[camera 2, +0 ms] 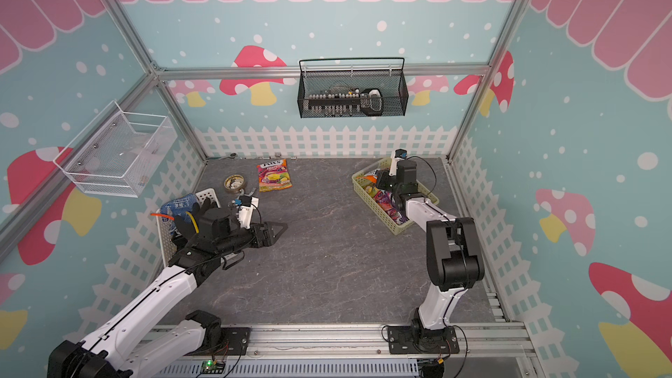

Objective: Put the candies in the basket
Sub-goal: Place the candy in the basket.

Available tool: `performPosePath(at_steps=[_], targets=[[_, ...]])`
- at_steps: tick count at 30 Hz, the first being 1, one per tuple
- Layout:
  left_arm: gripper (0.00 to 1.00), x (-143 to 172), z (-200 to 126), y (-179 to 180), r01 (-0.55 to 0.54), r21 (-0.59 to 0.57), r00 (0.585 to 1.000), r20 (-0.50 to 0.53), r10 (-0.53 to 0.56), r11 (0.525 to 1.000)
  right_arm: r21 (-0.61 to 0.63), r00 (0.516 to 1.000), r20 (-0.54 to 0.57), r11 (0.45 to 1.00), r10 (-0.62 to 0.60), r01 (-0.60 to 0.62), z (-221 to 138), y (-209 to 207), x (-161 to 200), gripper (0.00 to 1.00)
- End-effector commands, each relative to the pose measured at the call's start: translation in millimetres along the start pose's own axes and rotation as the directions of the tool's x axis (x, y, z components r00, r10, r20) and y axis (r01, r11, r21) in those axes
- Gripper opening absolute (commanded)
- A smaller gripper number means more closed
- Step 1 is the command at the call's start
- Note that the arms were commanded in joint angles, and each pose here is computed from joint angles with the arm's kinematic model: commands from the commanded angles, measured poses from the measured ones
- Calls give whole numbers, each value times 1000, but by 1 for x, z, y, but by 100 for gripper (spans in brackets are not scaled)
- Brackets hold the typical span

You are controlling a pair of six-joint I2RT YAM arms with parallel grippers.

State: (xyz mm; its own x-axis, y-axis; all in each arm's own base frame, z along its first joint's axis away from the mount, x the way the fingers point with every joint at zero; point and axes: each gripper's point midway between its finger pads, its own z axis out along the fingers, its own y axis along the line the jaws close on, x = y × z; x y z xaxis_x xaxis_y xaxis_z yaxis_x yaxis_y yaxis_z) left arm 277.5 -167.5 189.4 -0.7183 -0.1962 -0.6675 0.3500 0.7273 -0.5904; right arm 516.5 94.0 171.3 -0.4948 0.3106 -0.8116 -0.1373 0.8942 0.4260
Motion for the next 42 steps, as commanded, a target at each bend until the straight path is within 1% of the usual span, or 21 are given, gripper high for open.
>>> performPosePath(at_steps=[1, 7, 15, 21, 25, 30, 36, 39, 42], targets=[[99, -2, -5, -3, -18, 4, 1000, 3, 18, 1000, -41, 994, 112, 999, -17, 22, 1, 10, -37, 0], [99, -3, -5, -3, -23, -2, 1000, 11, 23, 1000, -31, 996, 84, 1000, 1, 1, 14, -4, -24, 0], [99, -3, -4, -2, -22, -3, 1000, 9, 22, 1000, 8, 999, 19, 999, 34, -34, 14, -30, 6, 1], [99, -5, -3, 1, -16, -17, 1000, 10, 16, 1000, 39, 999, 7, 998, 47, -48, 3, -39, 20, 14], [99, -5, -2, 3, -14, -22, 1000, 6, 14, 1000, 34, 998, 1, 998, 58, -58, -3, -39, 25, 30], [99, -6, -1, 8, -8, -44, 1000, 12, 8, 999, 48, 998, 3, 997, 64, -64, -15, -38, 26, 41], [99, -10, -2, 17, 5, -86, 999, 33, -2, 996, 59, 998, 8, 996, 62, -63, -41, -32, 26, 55], [99, -16, -5, 27, 17, -131, 998, 61, -9, 991, 70, 999, -13, 996, 51, -50, -56, -27, 28, 61], [99, -27, -12, 45, 59, -190, 994, 105, -39, 980, 39, 999, -21, 999, 35, -35, -74, -13, 31, 66]])
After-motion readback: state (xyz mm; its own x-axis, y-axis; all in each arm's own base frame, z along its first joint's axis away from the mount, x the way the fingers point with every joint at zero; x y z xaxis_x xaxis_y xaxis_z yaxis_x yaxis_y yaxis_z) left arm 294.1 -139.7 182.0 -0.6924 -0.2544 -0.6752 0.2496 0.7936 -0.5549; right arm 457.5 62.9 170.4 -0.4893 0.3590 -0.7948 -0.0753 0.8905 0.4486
